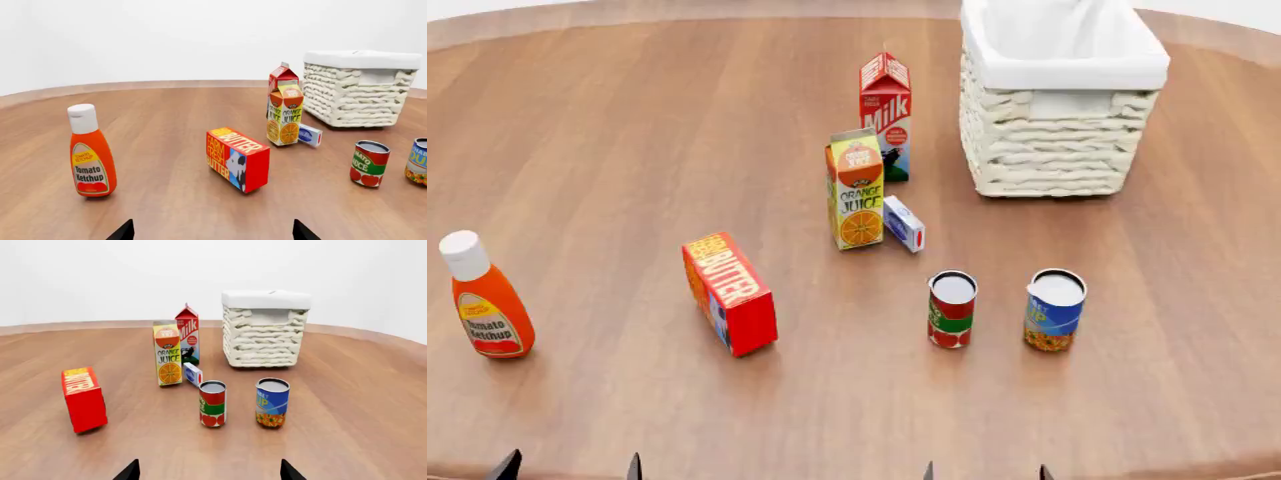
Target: Pick up the orange juice, and put it in the basket.
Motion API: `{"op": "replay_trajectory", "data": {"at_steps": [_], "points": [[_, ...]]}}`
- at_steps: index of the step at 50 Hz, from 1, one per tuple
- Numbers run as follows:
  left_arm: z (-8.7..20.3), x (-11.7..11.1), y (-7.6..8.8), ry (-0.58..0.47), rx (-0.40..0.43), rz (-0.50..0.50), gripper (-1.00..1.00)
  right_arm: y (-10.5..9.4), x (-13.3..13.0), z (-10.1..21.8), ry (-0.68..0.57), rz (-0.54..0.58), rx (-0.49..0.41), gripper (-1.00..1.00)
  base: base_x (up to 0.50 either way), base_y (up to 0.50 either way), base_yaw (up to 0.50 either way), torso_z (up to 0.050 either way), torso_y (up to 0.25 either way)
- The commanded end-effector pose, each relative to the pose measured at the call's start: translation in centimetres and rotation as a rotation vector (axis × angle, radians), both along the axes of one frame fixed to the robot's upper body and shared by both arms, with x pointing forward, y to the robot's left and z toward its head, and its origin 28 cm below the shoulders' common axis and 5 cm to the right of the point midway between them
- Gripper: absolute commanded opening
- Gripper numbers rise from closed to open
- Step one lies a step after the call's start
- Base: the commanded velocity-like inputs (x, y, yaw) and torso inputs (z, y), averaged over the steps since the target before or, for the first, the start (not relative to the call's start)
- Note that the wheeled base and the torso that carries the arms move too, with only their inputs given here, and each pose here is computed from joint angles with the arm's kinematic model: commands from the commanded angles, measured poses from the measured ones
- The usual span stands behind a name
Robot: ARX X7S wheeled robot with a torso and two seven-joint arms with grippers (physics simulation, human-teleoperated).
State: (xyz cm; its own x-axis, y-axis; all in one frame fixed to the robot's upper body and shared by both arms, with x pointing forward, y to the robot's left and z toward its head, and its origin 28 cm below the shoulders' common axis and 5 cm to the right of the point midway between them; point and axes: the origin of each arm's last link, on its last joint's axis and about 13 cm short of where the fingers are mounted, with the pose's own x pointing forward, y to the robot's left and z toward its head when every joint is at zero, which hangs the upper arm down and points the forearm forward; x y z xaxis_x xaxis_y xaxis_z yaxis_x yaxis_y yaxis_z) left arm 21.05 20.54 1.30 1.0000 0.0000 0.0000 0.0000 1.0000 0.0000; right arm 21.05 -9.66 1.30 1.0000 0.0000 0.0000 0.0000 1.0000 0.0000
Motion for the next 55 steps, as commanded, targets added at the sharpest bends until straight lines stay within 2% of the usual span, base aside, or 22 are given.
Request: {"op": "replay_trajectory", "data": {"at_steps": [1, 15, 35, 55], "points": [[0.0, 0.0, 0.0, 0.000, 0.000, 0.000, 1.00, 0.1, 0.1, -0.1, 0.000, 0.000, 0.000, 1.00, 0.00, 0.00, 0.00, 0.000, 0.000], [0.0, 0.0, 0.0, 0.000, 0.000, 0.000, 1.00, -0.6, 2.2, 1.8, -0.022, 0.003, -0.005, 1.00, 0.02, 0.00, 0.00, 0.000, 0.000], [0.0, 0.0, 0.0, 0.000, 0.000, 0.000, 1.00, -0.5, 2.4, 2.0, -0.026, 0.016, -0.018, 1.00, 0.19, 0.00, 0.00, 0.000, 0.000], [0.0, 0.0, 0.0, 0.000, 0.000, 0.000, 1.00, -0.2, 2.6, 2.1, -0.016, 0.018, 0.005, 1.00, 0.26, 0.00, 0.00, 0.000, 0.000]]}}
